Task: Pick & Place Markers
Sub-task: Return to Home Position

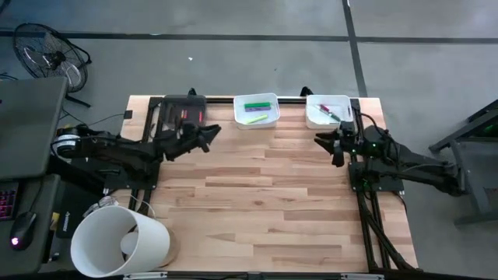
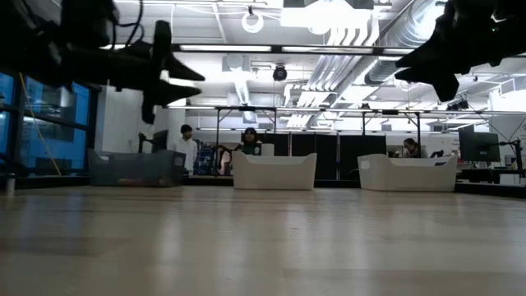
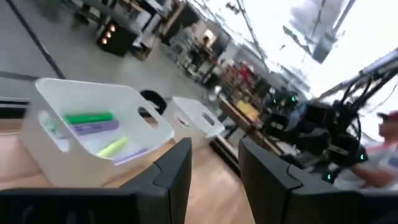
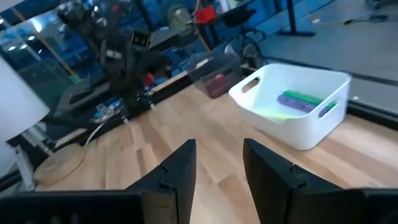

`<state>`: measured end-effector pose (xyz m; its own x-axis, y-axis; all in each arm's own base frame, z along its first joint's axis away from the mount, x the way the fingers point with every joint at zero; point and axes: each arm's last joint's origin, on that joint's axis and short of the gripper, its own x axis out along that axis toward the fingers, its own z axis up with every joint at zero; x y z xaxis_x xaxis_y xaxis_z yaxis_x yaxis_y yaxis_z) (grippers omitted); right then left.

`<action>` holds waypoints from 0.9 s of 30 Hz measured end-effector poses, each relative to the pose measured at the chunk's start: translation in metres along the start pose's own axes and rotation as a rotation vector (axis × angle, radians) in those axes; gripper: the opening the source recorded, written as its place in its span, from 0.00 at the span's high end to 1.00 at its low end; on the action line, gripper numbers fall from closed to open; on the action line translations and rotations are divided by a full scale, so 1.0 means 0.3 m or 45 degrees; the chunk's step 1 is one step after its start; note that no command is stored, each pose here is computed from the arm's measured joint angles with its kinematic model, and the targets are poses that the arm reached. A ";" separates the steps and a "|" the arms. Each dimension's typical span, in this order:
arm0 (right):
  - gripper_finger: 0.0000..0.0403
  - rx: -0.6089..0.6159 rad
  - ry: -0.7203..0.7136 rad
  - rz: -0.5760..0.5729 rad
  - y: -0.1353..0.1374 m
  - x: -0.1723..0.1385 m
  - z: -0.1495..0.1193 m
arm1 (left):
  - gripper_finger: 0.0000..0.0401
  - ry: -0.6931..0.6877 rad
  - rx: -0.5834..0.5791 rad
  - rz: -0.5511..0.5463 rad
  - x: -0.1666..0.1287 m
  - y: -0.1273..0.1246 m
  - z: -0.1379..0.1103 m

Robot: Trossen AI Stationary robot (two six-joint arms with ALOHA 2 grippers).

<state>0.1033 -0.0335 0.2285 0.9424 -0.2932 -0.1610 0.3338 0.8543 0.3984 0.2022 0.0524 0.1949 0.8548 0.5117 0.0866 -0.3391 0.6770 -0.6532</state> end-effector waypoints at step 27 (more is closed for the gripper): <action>0.70 0.104 -0.269 -0.039 -0.055 -0.128 0.037 | 0.67 -0.272 0.001 -0.177 -0.258 0.039 0.093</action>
<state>0.0619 -0.0409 0.2381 0.9124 -0.4091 0.0152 0.3547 0.8087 0.4691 0.1210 0.0355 0.2015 0.7907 0.5136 0.3331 -0.2243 0.7494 -0.6230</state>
